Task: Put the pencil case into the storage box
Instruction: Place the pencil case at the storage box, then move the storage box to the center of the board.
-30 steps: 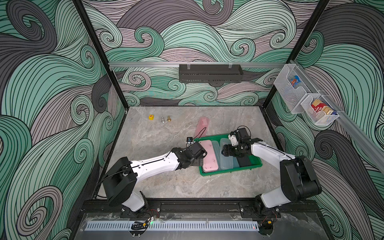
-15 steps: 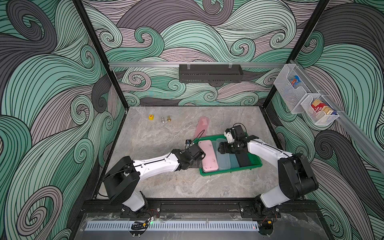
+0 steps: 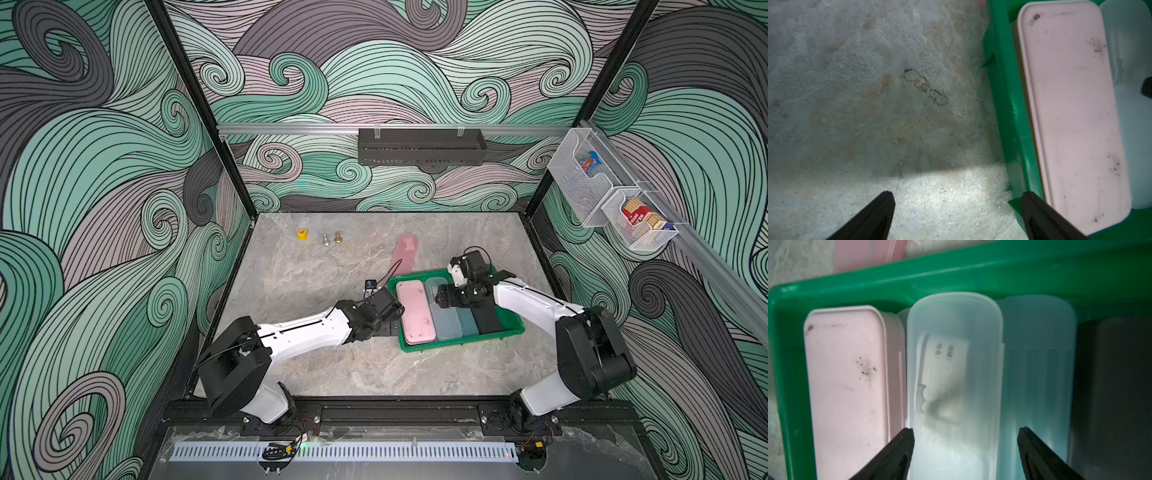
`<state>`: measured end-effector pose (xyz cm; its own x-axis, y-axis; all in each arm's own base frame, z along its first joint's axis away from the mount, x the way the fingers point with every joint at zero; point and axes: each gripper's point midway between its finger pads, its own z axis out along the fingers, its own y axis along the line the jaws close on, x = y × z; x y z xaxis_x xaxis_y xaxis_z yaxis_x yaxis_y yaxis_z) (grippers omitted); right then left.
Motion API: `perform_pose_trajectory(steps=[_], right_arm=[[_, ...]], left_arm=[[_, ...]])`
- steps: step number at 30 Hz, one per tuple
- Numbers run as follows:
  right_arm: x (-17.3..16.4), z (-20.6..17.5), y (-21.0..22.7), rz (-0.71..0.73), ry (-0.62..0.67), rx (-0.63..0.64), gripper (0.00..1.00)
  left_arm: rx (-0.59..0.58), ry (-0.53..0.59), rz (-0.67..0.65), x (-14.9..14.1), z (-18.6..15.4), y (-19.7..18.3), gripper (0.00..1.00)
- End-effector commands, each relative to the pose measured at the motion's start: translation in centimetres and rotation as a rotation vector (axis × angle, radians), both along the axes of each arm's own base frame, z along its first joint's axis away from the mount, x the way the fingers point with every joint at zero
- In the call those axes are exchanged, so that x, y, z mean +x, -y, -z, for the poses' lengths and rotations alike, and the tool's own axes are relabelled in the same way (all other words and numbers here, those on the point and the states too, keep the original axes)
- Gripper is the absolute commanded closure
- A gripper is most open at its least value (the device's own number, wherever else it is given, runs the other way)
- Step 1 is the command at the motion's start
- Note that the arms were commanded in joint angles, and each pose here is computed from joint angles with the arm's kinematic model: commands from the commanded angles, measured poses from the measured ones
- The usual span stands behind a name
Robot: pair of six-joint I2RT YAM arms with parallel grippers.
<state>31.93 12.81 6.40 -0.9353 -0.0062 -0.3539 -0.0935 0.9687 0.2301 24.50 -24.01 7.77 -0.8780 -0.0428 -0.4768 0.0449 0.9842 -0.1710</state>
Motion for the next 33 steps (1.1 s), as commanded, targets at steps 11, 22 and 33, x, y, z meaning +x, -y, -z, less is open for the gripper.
perform_pose_trajectory(steps=[11, 22, 33], right_arm=[[1.9, -3.0, 15.3, 0.34, -0.003, -0.182, 0.11], [1.5, 1.1, 15.7, 0.35, -0.12, -0.147, 0.17], [-1.5, 2.5, 9.7, 0.302, -0.136, 0.0, 0.25]], left_arm=[[-0.045, 0.048, -0.007, 1.0, -1.7, -3.0, 0.01], [-0.083, -0.048, 0.01, 1.2, 0.5, -4.1, 0.01], [-0.088, -0.064, -0.02, 0.8, 0.2, -6.1, 0.01]])
